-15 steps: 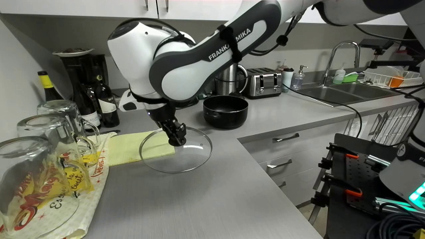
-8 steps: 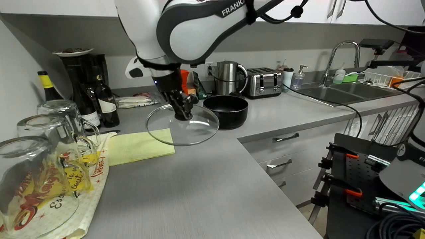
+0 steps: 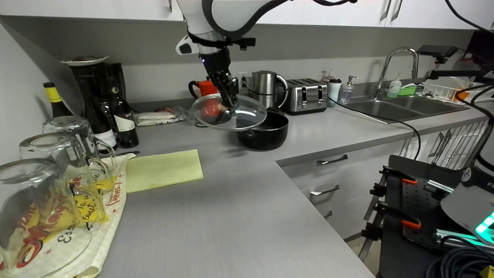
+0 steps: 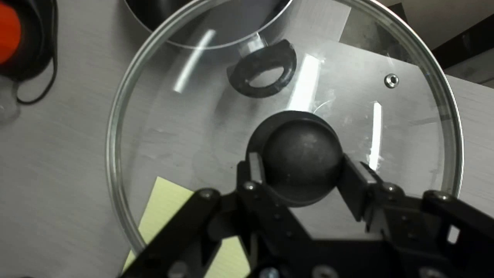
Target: Put the lid on the pot
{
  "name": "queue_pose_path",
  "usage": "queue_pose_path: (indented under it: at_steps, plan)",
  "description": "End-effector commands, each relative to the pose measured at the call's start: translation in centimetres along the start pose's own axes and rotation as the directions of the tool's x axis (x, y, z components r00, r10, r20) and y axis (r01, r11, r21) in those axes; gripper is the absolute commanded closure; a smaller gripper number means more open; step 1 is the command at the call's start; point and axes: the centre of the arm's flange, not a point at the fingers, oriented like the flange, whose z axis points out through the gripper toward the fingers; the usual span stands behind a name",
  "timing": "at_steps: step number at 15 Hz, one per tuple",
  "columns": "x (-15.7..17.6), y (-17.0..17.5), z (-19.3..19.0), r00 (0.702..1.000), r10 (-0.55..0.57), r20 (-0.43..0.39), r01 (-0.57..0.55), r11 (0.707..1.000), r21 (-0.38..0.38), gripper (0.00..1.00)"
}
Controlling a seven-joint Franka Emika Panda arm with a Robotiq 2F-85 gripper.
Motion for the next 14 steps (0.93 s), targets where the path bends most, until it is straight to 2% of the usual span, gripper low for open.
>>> queue_pose_path:
  at_steps: [1, 7, 14]
  plan:
    - [-5.1, 2.5, -0.3, 0.998, 0.067, -0.015, -0.066, 0.996, 0.059, 0.75]
    - [-11.8, 6.7, 3.3, 0.972, 0.232, -0.039, -0.222, 0.96, 0.172, 0.75]
    - [-17.5, 10.8, 7.2, 0.923, 0.384, -0.007, -0.372, 0.9, 0.226, 0.75]
